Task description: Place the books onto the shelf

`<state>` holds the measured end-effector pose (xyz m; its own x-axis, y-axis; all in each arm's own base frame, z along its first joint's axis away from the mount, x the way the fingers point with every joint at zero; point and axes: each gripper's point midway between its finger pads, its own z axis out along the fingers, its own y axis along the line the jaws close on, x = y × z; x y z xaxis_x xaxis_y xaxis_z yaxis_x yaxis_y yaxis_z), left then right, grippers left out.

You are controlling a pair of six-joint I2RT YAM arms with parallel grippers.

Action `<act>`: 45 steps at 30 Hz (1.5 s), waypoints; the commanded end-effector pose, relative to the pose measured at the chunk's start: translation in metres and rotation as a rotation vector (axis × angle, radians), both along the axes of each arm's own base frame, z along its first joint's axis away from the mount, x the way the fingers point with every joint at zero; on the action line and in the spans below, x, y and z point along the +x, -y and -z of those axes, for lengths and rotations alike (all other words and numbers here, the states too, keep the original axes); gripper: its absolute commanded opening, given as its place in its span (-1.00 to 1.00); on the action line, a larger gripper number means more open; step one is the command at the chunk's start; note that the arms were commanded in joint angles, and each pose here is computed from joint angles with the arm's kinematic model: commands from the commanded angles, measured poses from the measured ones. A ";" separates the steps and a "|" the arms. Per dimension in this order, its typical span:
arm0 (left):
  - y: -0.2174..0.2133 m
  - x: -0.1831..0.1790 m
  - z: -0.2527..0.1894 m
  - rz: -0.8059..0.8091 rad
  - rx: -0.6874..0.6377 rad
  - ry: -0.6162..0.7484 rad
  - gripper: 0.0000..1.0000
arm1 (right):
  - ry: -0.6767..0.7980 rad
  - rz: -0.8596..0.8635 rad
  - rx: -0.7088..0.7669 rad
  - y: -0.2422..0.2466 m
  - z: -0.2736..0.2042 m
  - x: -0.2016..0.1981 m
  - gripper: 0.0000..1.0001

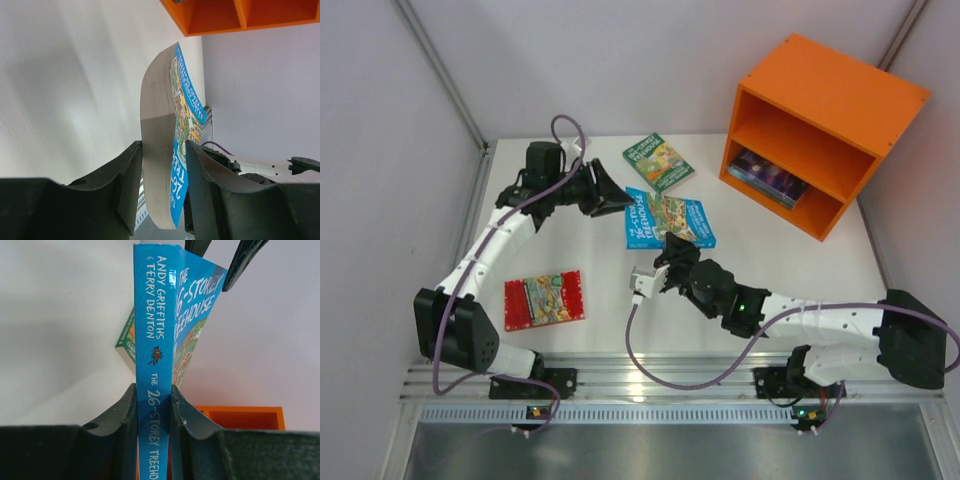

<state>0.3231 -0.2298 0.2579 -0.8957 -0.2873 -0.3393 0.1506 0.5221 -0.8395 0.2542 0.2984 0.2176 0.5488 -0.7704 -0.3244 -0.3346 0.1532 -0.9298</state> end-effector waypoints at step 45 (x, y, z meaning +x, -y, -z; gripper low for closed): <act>-0.077 0.003 0.047 -0.254 0.323 0.127 0.83 | 0.210 0.873 -0.211 0.270 -0.103 0.203 -1.00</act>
<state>0.3189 -0.1498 0.2075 -0.7726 -0.3690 -0.5167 0.0252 0.7954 -0.6056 0.4392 0.0393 0.2940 -0.2250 -0.9743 -0.0049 -0.1063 0.0295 -0.9939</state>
